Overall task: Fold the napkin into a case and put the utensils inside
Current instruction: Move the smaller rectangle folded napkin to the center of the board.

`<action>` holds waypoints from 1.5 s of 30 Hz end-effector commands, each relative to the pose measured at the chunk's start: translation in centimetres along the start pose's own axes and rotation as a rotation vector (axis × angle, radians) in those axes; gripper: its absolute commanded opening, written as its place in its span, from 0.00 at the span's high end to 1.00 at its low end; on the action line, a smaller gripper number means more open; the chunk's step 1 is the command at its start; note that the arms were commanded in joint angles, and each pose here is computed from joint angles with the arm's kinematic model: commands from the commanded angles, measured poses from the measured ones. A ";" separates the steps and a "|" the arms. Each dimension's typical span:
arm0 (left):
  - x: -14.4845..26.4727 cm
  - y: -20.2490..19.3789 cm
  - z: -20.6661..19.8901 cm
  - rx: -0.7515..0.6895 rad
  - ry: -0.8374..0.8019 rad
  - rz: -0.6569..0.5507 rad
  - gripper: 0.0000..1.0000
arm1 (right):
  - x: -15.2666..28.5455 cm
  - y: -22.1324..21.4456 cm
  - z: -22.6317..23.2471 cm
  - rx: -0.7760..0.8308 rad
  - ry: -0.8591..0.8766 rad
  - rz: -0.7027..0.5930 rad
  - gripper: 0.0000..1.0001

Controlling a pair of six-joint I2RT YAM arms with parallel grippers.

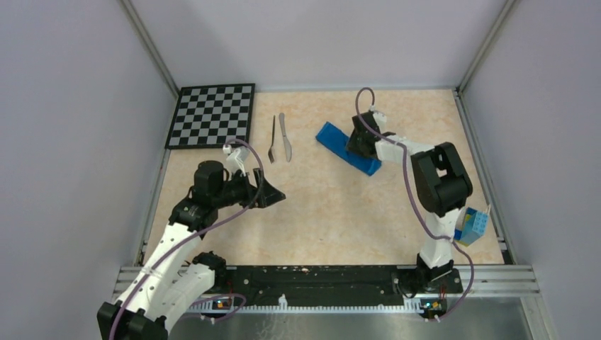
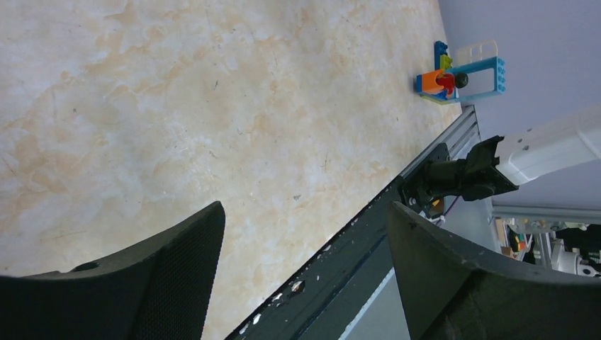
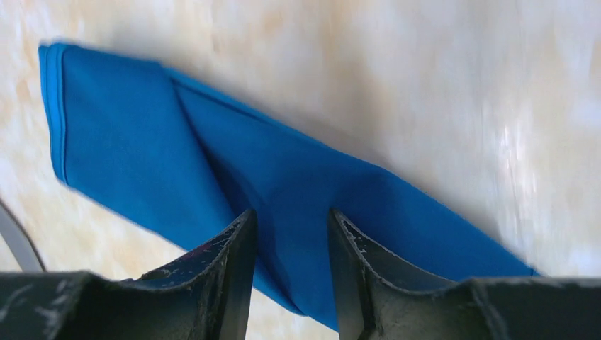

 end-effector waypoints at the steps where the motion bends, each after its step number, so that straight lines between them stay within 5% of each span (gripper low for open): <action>1: -0.5 0.6 -0.4 -0.072 -0.049 -0.015 0.12 | -4.2 -0.6 -0.8 0.082 -0.049 0.154 0.59; 9: -1.8 0.5 -0.2 -0.061 -0.083 0.043 0.12 | -9.9 4.8 -0.9 0.071 -0.046 0.125 0.58; 17: -2.6 0.1 0.3 -0.050 -0.090 0.074 0.12 | -7.6 8.8 -1.9 0.162 0.167 0.118 0.55; 29: -3.3 0.9 -0.7 -0.014 -0.161 0.086 0.12 | -7.3 9.7 -13.1 -0.039 0.044 0.141 0.59; 34: -3.9 1.1 -0.5 0.002 -0.157 0.102 0.12 | -6.2 11.6 -16.3 0.036 -0.016 0.113 0.55; 38: -4.5 1.7 -0.1 0.005 -0.138 0.095 0.12 | -3.8 14.7 -14.4 0.171 0.034 0.059 0.53; 42: -5.4 3.1 0.9 0.011 -0.064 0.059 0.12 | 2.1 18.6 -8.3 0.261 0.073 -0.087 0.40; 45: -6.5 4.5 3.1 0.060 0.070 -0.008 0.11 | 5.7 17.1 -2.6 0.301 0.159 -0.114 0.34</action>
Point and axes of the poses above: each gripper's point midway between its finger pads, its own x axis back along the fingers, its own z axis along the line the jaws close on, y = z × x, the point moved 2 cm from there along x, back along the fingers, and after that the axes turned 2 degrees about x, right-handed, at the moved point
